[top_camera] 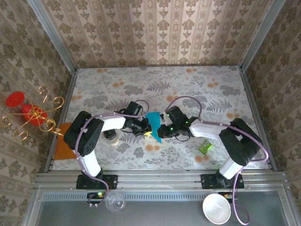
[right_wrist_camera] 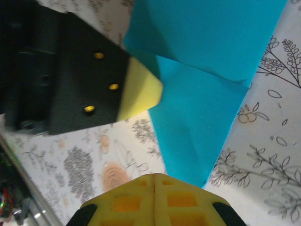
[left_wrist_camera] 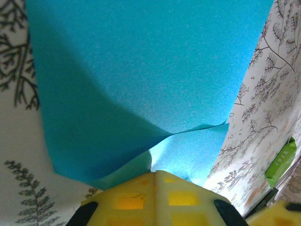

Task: Fold a paper plane with a square sheet of paper (pick it up from the middle)
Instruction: Third fold the triangle at the center of the table.

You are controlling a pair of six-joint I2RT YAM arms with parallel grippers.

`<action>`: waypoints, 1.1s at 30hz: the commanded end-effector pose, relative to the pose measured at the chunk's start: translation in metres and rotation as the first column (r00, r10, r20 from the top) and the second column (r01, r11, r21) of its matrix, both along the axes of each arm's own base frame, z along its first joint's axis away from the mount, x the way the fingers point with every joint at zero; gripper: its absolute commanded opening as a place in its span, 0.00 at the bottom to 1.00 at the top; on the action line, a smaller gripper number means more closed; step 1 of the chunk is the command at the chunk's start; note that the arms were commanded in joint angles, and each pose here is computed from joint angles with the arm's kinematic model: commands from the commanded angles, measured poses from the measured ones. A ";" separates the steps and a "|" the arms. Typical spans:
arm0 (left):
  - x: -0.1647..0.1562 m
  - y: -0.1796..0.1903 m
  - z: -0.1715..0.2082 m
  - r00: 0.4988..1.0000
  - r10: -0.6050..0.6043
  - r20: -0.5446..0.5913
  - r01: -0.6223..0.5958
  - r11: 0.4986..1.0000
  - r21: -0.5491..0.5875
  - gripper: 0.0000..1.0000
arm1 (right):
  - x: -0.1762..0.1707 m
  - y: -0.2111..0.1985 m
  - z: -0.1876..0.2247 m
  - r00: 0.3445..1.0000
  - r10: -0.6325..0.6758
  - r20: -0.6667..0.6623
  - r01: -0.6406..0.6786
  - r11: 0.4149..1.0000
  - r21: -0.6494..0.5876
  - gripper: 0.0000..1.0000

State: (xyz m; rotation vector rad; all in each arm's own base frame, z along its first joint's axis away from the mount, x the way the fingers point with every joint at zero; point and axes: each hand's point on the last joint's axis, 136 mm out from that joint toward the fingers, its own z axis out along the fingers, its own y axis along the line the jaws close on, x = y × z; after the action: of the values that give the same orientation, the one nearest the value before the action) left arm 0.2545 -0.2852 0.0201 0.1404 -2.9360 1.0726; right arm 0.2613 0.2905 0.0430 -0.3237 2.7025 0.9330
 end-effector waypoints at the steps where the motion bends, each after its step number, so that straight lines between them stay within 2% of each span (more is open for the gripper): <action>1: -0.004 0.006 -0.012 1.000 -0.019 -0.021 0.020 0.998 0.053 0.08 | 0.002 0.005 -0.011 1.000 0.001 -0.024 -0.002 1.000 -0.021 0.07; 8: -0.005 0.003 -0.008 0.999 -0.036 -0.006 0.036 0.998 0.044 0.08 | -0.007 -0.007 -0.041 0.997 -0.005 -0.075 -0.003 0.995 -0.103 0.06; 15: -0.004 -0.020 0.028 0.985 -0.106 0.136 0.110 0.994 -0.019 0.09 | -0.017 -0.029 -0.062 0.993 -0.038 -0.115 0.013 0.977 -0.213 0.05; 19: -0.010 -0.024 0.017 0.988 -0.094 0.122 0.101 0.994 -0.046 0.09 | -0.020 -0.033 -0.067 0.990 -0.052 -0.134 0.019 0.972 -0.236 0.04; 25: -0.014 -0.019 -0.002 0.992 -0.085 0.091 0.088 0.996 -0.022 0.08 | -0.024 -0.040 -0.073 0.985 -0.069 -0.156 0.025 0.962 -0.271 0.04; 33: 0.000 0.009 -0.020 0.993 -0.067 0.094 0.063 0.997 0.046 0.08 | -0.036 -0.060 -0.086 0.976 -0.103 -0.192 0.029 0.934 -0.355 0.04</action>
State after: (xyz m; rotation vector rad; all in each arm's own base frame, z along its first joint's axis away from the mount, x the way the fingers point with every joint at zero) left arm 0.2478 -0.2996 0.0199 -0.0359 -2.9722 1.1484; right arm 0.2586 0.2853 0.0119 -0.2989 2.8070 0.8429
